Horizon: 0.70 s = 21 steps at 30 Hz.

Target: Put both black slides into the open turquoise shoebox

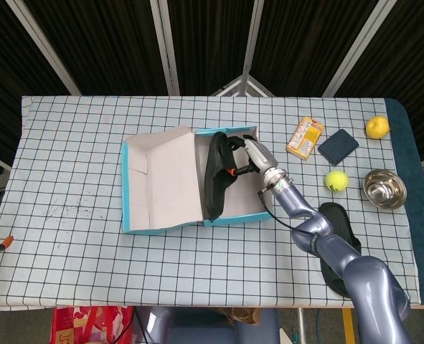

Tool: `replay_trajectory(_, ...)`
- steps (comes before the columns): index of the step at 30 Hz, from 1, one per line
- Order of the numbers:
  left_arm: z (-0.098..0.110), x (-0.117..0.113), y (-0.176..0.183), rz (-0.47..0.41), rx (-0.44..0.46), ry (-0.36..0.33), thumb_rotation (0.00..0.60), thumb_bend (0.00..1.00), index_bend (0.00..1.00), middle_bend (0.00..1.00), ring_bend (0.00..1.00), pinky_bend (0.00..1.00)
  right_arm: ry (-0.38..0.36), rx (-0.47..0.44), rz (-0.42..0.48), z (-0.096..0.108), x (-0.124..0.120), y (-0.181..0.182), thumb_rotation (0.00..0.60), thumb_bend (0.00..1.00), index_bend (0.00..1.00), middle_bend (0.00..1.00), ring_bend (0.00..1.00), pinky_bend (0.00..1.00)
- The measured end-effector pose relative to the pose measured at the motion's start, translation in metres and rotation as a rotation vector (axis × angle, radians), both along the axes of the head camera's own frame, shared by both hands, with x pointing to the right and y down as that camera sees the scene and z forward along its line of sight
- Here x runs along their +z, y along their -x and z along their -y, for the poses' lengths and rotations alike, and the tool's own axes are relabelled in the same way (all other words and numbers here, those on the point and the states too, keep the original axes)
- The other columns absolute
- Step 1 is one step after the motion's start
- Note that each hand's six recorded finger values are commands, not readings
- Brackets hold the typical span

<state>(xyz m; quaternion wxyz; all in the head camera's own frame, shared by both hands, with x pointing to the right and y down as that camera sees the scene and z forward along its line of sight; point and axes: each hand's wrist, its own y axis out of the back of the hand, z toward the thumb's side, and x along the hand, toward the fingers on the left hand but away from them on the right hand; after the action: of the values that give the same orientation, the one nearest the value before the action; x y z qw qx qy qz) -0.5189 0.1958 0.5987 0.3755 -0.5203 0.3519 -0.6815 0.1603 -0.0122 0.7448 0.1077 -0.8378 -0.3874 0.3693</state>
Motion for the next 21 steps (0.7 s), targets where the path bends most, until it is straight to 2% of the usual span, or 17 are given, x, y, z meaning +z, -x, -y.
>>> replay_trajectory(13, 0.0001, 0.0001, 0.0003, -0.004, 0.000, 0.001, 0.600, 0.28, 0.11, 0.00, 0.00, 0.09, -0.056, -0.065, -0.112, -0.0005, 0.0053, 0.0060, 0.600, 0.31, 0.51, 0.51, 0.30, 0.00)
replay_trajectory(21, 0.0002, 0.0005, 0.0006, -0.002, -0.002, 0.003, 0.600, 0.28, 0.11, 0.00, 0.00, 0.09, -0.101, -0.068, -0.156, 0.0024, 0.0055, 0.0092, 0.600, 0.31, 0.51, 0.51, 0.30, 0.00)
